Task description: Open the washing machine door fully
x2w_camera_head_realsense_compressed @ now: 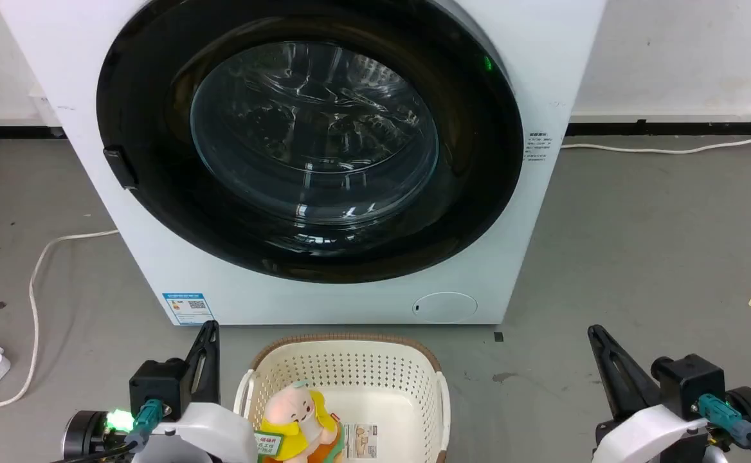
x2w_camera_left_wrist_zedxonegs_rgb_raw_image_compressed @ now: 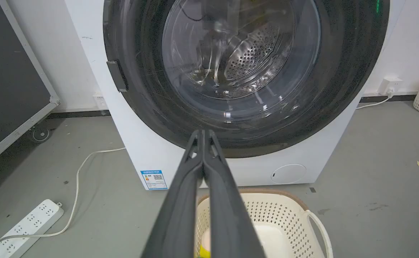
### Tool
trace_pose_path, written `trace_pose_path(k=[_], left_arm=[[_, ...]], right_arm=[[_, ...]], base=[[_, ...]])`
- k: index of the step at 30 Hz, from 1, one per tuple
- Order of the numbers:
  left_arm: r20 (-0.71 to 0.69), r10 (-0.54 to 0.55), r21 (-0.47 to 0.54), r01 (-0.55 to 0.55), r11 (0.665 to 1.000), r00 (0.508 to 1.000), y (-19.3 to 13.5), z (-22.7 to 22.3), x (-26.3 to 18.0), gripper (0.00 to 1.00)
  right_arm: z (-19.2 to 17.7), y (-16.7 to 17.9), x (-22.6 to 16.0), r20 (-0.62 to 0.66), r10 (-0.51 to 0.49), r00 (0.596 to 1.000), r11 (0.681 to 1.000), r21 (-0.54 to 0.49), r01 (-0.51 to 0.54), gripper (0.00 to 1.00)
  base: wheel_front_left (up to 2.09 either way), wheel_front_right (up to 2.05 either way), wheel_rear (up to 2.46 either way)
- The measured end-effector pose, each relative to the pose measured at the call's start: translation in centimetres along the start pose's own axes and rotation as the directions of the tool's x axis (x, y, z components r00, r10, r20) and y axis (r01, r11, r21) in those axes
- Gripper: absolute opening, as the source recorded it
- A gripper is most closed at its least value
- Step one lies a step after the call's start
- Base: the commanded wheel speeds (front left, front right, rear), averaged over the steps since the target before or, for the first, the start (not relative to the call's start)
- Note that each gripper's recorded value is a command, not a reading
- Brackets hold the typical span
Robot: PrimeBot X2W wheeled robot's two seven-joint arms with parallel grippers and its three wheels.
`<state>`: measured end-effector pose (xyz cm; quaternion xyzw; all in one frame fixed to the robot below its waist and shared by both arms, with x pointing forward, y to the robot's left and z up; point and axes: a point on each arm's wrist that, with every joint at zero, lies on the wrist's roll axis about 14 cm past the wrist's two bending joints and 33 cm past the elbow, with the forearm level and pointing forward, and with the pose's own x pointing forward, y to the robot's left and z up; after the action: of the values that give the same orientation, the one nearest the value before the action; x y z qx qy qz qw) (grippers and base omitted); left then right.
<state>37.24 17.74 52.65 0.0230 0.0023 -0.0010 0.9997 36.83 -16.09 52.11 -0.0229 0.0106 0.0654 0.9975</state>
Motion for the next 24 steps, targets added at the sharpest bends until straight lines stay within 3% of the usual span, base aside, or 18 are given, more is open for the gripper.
trace_pose_path(k=[24], left_arm=[[0.000, 0.000, 0.000, 0.000, 1.000, 1.000, -0.01, 0.00, 0.00, 0.00]], right_arm=[[0.00, -0.01, 0.00, 0.000, 0.000, 1.000, 1.000, 0.000, 0.000, 0.00]], base=[[0.00, 0.00, 0.00]])
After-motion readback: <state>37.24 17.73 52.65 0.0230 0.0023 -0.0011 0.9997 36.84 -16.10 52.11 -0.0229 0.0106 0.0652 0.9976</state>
